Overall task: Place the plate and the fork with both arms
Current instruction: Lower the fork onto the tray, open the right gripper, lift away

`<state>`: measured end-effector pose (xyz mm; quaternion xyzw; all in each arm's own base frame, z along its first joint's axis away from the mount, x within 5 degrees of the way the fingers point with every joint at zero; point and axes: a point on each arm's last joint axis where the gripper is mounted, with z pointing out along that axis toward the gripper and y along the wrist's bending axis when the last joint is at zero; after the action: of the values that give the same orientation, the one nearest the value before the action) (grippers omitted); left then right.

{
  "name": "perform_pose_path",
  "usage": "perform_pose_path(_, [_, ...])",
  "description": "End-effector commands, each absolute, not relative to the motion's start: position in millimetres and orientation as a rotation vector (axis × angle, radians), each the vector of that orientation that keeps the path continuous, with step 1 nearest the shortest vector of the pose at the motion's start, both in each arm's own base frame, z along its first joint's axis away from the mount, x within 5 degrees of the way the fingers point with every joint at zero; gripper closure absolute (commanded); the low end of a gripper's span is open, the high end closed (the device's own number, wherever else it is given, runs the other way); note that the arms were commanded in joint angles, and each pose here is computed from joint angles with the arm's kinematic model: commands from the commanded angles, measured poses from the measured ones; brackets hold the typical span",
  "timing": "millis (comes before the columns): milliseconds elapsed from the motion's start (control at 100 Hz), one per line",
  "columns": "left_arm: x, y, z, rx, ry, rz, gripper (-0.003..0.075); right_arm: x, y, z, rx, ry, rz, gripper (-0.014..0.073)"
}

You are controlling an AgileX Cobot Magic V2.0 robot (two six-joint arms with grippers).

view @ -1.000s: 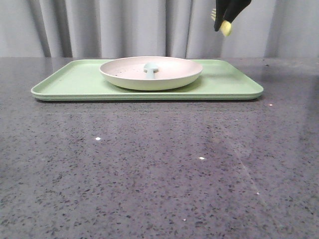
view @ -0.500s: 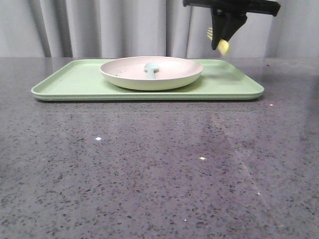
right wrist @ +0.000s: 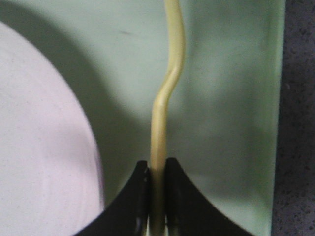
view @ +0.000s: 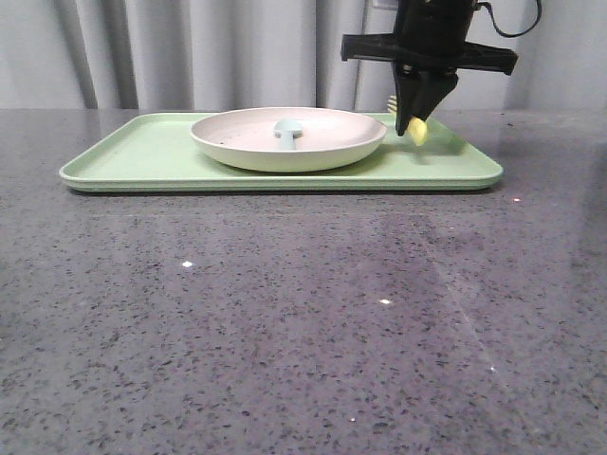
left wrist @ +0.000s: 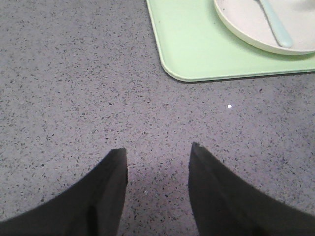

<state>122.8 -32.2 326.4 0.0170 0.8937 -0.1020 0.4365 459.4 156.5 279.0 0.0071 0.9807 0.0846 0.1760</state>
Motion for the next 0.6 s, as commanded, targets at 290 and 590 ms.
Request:
perform_pose_path(290, [125.2, -32.3, 340.4, 0.035, 2.129, -0.271, 0.0420, 444.9, 149.8, 307.0, -0.002, 2.795, 0.217, 0.0598])
perform_pose_path(590, [125.2, -32.3, 340.4, 0.035, 2.129, -0.271, 0.0420, 444.9, 149.8, 307.0, -0.002, 2.795, 0.217, 0.0596])
